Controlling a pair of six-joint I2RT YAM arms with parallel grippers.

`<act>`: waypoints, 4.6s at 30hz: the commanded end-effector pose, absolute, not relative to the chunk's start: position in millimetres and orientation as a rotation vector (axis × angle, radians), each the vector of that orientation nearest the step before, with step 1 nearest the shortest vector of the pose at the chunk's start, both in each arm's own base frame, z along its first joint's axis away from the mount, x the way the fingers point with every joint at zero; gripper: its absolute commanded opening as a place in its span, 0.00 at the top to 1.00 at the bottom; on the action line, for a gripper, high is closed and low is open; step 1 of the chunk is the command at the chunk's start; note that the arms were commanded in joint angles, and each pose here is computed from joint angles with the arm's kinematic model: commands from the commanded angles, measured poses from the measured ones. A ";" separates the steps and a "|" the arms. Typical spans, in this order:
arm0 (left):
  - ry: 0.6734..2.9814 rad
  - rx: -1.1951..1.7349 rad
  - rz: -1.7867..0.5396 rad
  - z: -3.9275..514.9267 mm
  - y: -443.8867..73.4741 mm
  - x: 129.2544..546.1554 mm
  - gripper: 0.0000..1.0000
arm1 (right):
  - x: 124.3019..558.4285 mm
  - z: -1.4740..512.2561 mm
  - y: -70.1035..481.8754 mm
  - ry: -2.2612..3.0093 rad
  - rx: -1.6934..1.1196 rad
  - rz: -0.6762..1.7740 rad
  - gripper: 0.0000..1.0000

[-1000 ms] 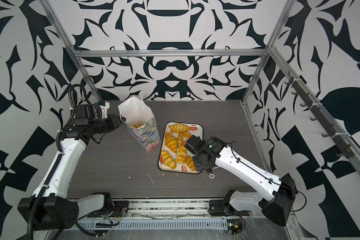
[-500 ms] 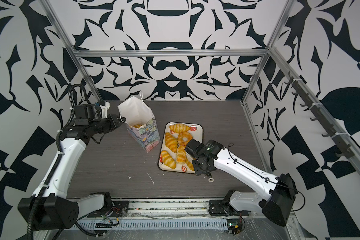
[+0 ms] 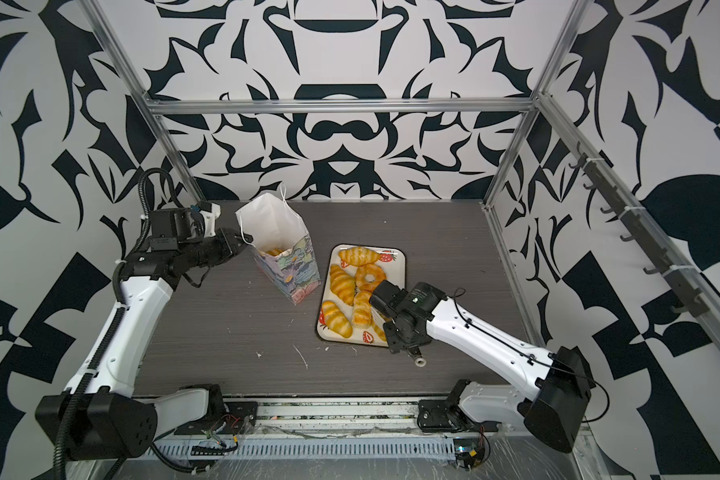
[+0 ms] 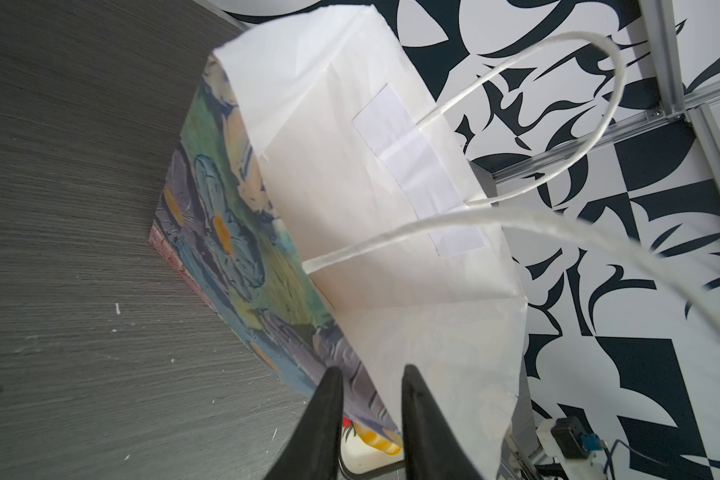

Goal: Place the fake bread into the paper bag

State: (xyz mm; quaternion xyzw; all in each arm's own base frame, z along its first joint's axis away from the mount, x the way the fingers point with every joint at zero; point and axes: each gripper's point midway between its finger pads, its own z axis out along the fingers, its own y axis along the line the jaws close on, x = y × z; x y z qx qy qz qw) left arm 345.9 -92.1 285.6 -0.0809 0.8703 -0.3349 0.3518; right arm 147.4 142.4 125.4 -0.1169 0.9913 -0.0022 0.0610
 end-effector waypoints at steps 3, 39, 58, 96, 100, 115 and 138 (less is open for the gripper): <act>2.256 -0.201 -0.870 284.7 -94.1 345.9 0.72 | 147.1 122.9 143.8 3.001 -0.326 0.016 0.45; 2.266 -0.189 -0.873 282.7 -98.7 349.9 0.72 | 148.1 109.0 146.2 3.020 -0.364 -0.007 0.50; 2.264 -0.186 -0.860 284.7 -97.5 346.1 0.72 | 153.5 126.8 141.0 2.954 -0.310 0.004 0.53; 2.263 -0.174 -0.857 286.6 -97.6 343.3 0.72 | 205.9 197.7 176.2 2.751 -0.329 0.073 0.54; 2.260 -0.172 -0.855 287.3 -97.5 342.3 0.72 | 218.1 218.1 178.9 2.687 -0.318 0.075 0.54; 2.261 -0.169 -0.854 288.2 -97.6 342.1 0.74 | 240.9 271.4 203.6 2.560 -0.329 0.191 0.55; 2.259 -0.169 -0.849 291.0 -97.0 341.2 0.75 | 271.1 338.7 246.8 2.400 -0.391 0.337 0.55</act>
